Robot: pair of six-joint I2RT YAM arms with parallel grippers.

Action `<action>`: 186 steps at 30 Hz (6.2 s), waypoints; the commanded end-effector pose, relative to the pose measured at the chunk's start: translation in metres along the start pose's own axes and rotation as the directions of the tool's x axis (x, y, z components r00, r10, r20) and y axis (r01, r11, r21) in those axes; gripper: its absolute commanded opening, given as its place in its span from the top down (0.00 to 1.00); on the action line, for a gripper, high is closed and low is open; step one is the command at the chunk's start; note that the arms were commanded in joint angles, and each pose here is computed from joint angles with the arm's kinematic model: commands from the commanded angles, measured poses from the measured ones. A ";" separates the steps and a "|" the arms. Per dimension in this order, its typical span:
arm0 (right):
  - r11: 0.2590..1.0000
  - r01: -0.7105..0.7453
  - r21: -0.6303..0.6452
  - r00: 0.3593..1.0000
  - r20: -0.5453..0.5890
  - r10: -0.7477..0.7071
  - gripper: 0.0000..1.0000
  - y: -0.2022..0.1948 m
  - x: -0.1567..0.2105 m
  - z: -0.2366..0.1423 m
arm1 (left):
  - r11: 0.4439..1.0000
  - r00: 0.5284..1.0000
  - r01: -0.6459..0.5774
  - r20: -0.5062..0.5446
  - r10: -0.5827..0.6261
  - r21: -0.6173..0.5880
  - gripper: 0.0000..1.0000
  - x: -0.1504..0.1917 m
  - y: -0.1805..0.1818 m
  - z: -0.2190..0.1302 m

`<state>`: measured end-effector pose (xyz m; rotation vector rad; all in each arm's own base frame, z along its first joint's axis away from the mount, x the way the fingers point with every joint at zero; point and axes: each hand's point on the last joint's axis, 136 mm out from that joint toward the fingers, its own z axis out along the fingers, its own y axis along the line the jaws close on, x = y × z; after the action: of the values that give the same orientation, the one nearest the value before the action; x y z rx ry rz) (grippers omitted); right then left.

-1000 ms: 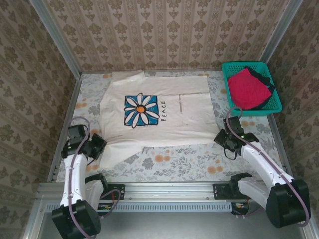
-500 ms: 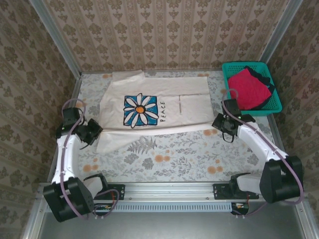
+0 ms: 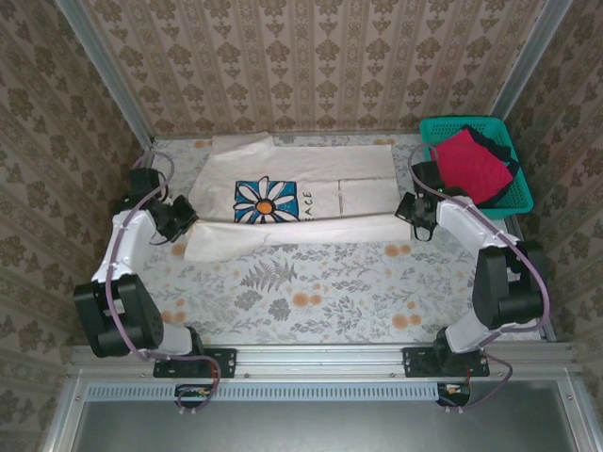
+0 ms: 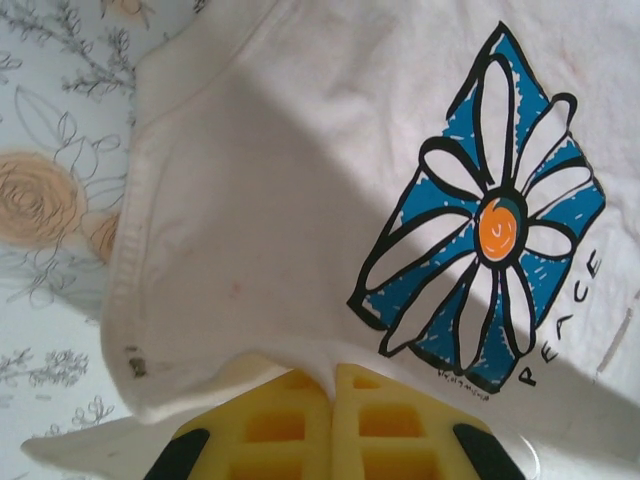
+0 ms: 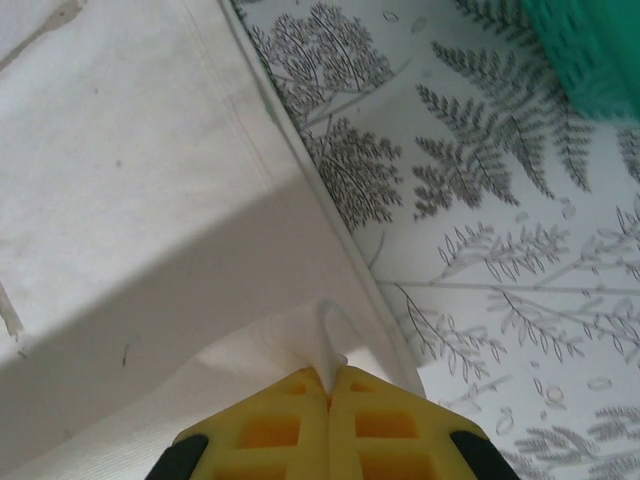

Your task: Fold and stack the t-shirts

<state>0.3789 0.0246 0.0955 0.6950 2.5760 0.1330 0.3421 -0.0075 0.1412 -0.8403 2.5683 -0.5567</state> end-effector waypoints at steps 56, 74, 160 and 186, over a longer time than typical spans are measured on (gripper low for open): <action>0.996 0.077 0.049 0.993 -0.091 -0.072 1.00 0.034 -0.054 0.097 | 0.972 0.974 -0.219 0.039 0.223 -0.085 1.00 -0.129 -0.048 0.072; 0.994 0.074 0.076 0.990 -0.130 -0.064 1.00 0.028 -0.047 0.119 | 0.966 0.967 -0.251 0.031 0.254 -0.068 1.00 -0.140 -0.060 0.084; 0.977 0.146 -0.154 0.987 -0.042 -0.154 0.25 0.086 0.025 0.024 | 0.986 0.988 -0.151 0.050 0.148 0.064 0.00 0.002 -0.040 0.080; 0.971 0.188 -0.150 0.963 -0.166 -0.212 0.23 0.042 0.093 0.014 | 0.998 1.000 -0.026 -0.006 0.025 -0.055 0.00 0.099 0.039 0.043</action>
<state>0.3306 0.1004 0.0331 0.4493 2.7920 0.2667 0.2642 -0.0561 0.0442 -0.8169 2.6277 -0.5279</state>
